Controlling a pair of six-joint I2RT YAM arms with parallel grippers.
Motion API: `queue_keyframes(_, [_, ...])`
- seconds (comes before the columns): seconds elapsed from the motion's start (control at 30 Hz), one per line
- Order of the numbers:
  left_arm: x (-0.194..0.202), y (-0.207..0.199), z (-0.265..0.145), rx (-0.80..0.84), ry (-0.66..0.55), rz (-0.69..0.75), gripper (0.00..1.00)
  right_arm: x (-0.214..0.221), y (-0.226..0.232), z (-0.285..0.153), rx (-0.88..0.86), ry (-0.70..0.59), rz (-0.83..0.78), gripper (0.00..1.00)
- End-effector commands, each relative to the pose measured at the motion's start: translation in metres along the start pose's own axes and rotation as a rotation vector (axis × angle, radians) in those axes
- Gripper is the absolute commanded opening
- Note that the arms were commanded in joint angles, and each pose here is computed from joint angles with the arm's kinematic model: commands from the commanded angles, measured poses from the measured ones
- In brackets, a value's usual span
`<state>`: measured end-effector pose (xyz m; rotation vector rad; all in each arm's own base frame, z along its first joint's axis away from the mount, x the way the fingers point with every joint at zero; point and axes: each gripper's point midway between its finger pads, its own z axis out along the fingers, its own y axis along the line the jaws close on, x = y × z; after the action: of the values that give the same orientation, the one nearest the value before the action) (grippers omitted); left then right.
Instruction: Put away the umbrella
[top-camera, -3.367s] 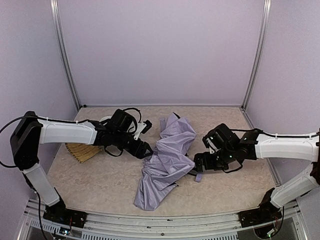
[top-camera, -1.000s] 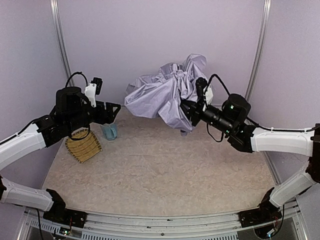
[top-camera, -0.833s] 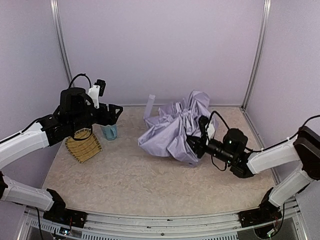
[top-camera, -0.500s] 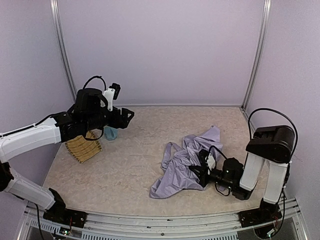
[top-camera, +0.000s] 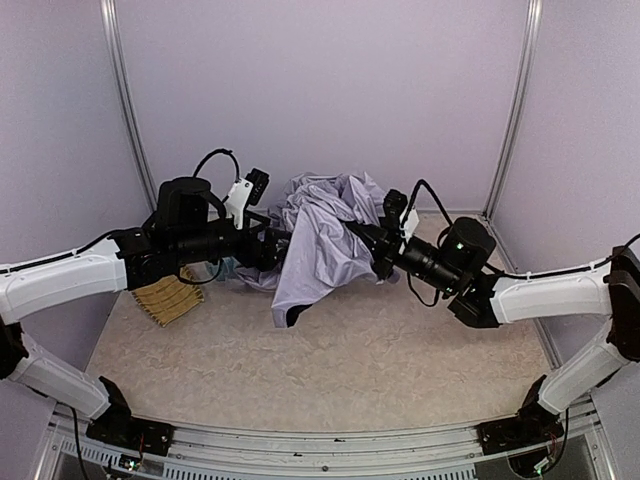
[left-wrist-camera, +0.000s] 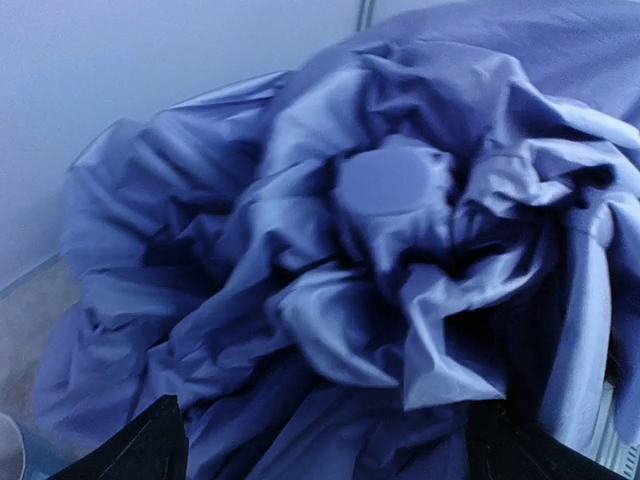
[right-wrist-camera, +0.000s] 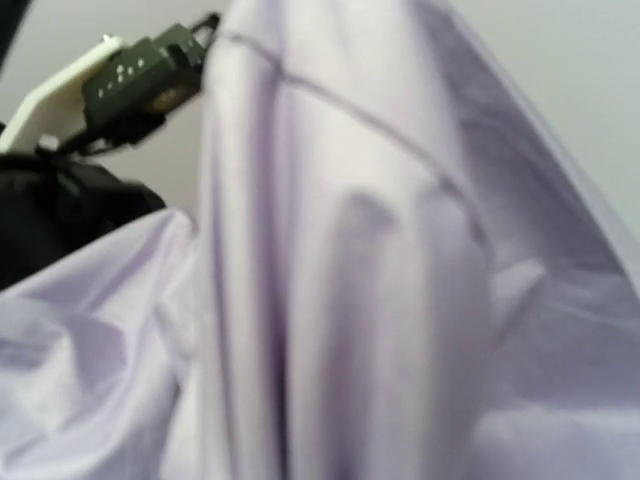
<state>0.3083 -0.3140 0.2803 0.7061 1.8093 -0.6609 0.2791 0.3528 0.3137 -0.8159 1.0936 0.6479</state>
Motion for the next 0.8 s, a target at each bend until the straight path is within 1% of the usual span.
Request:
queue_keyframes(0.0, [-0.053,-0.060,-0.022,0.280,-0.211,0.126,0.98,-0.038,0.014,0.013,-0.134,-0.026,-0.069,0.00])
queue_keyframes(0.1, [-0.072,-0.072,-0.034,0.345,-0.316,0.163,0.99,-0.068,0.020,0.016,-0.183,-0.089,-0.065,0.00])
queue_keyframes(0.17, [-0.071,-0.073,-0.030,0.379,-0.315,0.153,0.99,-0.079,0.026,0.015,-0.210,-0.113,-0.065,0.00])
queue_keyframes(0.23, [-0.071,-0.067,-0.027,0.402,-0.299,0.109,0.99,-0.089,0.036,0.015,-0.243,-0.130,-0.065,0.00])
queue_keyframes(0.3, [-0.070,-0.069,-0.030,0.442,-0.301,0.078,0.99,-0.092,0.045,0.013,-0.268,-0.132,-0.063,0.00])
queue_keyframes(0.4, [-0.073,-0.082,-0.049,0.486,-0.357,0.111,0.99,-0.095,0.050,0.010,-0.279,-0.149,-0.062,0.00])
queue_keyframes(0.5, [-0.074,-0.080,-0.063,0.473,-0.403,0.124,0.99,-0.095,0.054,0.011,-0.291,-0.158,-0.066,0.00])
queue_keyframes(0.67, [-0.071,-0.065,-0.061,0.461,-0.390,0.081,0.99,-0.099,0.065,0.010,-0.338,-0.181,-0.087,0.00])
queue_keyframes(0.77, [-0.078,-0.070,-0.057,0.500,-0.399,0.075,0.98,-0.092,0.073,0.013,-0.371,-0.164,-0.106,0.00])
